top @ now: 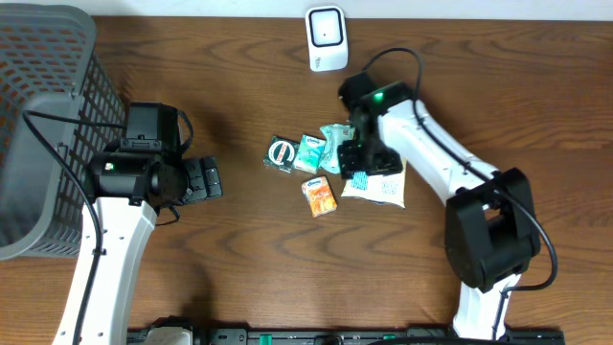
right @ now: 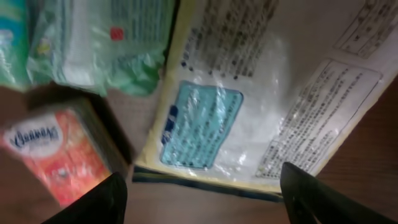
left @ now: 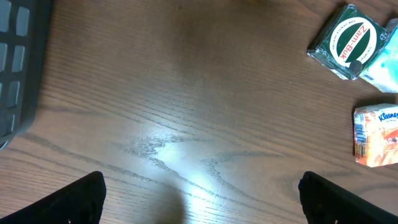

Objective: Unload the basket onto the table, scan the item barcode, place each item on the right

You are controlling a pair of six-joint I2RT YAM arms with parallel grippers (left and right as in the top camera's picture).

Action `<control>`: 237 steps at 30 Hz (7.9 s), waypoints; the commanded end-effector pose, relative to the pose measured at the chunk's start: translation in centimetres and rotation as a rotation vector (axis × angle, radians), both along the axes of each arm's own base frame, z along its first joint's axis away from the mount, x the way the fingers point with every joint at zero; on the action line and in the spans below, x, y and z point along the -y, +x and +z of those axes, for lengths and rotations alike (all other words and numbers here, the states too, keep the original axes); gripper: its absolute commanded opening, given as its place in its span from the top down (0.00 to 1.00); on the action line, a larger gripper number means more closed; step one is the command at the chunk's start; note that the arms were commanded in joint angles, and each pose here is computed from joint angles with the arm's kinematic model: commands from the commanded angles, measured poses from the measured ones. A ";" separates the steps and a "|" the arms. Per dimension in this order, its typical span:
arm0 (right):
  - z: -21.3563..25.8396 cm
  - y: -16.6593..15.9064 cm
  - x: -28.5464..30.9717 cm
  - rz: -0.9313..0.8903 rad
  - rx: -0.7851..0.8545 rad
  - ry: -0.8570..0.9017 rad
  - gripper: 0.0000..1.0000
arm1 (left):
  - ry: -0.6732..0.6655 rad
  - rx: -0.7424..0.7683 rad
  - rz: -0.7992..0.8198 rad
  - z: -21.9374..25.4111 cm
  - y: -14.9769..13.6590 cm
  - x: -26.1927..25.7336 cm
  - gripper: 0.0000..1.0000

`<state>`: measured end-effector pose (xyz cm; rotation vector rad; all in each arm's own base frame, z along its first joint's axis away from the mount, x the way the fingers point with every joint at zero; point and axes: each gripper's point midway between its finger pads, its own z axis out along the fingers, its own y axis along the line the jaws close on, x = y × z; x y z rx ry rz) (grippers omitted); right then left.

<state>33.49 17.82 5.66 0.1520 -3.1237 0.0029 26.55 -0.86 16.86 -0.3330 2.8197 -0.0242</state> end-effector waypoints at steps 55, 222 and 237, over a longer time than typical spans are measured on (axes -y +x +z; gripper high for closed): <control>-1.2 1.8 5.4 -0.074 -0.025 0.051 0.67 | 0.002 -0.010 0.010 -0.3 -0.1 0.0 0.02; 11.2 0.8 2.0 0.256 0.539 0.686 0.99 | 0.002 -0.010 0.010 -0.3 -0.1 0.0 0.02; 2.6 -1.8 5.2 -0.191 0.193 0.499 0.01 | 0.002 -0.010 0.010 -0.3 -0.1 0.0 0.02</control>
